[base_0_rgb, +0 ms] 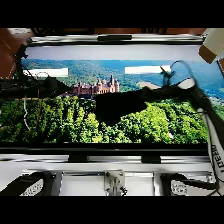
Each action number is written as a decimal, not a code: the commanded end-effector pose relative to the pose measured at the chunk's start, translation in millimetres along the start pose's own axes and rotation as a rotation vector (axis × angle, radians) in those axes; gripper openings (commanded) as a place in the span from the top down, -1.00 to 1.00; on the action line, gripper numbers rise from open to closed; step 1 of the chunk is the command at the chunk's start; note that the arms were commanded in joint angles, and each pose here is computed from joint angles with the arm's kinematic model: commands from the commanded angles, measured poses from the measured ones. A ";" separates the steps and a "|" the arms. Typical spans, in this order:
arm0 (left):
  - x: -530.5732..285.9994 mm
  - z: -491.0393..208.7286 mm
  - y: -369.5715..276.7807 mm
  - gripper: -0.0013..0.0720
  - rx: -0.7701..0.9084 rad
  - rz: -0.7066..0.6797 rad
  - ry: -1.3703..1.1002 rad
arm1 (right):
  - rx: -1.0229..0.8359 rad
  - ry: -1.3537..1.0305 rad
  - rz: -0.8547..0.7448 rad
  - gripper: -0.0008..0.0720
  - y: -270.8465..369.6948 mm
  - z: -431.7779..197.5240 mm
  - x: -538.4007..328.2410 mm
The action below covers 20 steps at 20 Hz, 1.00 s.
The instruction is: Fold the shirts.
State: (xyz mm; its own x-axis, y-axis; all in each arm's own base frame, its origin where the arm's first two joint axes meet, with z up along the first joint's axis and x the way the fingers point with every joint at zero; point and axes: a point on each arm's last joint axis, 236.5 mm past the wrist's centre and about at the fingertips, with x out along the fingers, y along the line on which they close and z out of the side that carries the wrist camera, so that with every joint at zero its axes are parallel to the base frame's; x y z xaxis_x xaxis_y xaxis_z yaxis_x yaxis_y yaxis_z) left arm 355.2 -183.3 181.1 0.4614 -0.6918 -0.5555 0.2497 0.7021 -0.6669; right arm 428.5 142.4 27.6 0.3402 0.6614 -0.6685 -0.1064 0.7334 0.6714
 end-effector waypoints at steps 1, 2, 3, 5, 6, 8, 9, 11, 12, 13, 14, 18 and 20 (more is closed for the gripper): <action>0.1 -0.4 -0.7 0.87 -0.007 -0.001 0.001 | 0.045 -0.133 -0.154 0.79 -58.5 29.9 -104.8; 0.1 -0.3 -0.7 0.87 -0.007 -0.001 0.000 | 0.095 -0.131 -0.215 0.79 -83.5 21.1 -131.1; 0.1 -0.3 -0.8 0.87 -0.006 -0.001 0.000 | 0.156 -0.115 -0.287 0.79 -111.2 6.2 -157.9; 0.1 -0.3 -0.7 0.87 -0.006 -0.001 0.000 | 0.303 -0.077 -0.427 0.79 -158.7 -31.1 -207.8; 0.1 -0.3 -0.7 0.87 -0.006 -0.001 0.000 | 0.370 -0.054 -0.477 0.79 -173.5 -49.4 -225.8; 0.0 -0.6 -0.9 0.87 -0.006 -0.001 0.001 | 0.514 -0.005 -0.591 0.79 -200.6 -92.1 -262.5; -0.1 -0.9 -1.3 0.87 -0.004 -0.002 0.002 | 0.584 -0.026 -0.634 0.79 -211.1 -105.0 -276.0; -0.6 -2.5 -4.6 0.87 0.003 -0.006 0.004 | 0.697 -0.017 -0.673 0.79 -225.3 -139.9 -285.3; -0.8 -3.5 -6.9 0.87 0.012 -0.009 0.005 | 0.760 0.021 -0.675 0.79 -229.0 -165.3 -280.6; -1.6 -3.7 -8.2 0.87 0.014 -0.011 0.004 | 0.815 0.060 -0.659 0.79 -229.2 -189.1 -271.3; -2.6 -3.7 -9.5 0.87 0.017 -0.012 0.001 | 0.874 0.091 -0.636 0.79 -227.3 -211.8 -258.9; -3.5 -3.6 -10.3 0.87 0.020 -0.013 -0.001 | 0.996 0.151 -0.599 0.79 -217.1 -260.8 -221.9; -3.5 -3.6 -10.4 0.87 0.024 -0.013 -0.001 | 1.037 0.165 -0.590 0.79 -212.6 -273.8 -210.9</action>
State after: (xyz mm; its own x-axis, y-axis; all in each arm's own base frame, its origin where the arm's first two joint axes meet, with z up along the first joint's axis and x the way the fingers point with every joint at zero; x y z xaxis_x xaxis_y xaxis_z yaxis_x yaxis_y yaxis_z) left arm 348.4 -188.7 187.6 0.4582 -0.7005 -0.5472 0.2690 0.6960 -0.6657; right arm 147.2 -130.3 -44.7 -0.0038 0.2966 -0.9550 0.8106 0.5601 0.1708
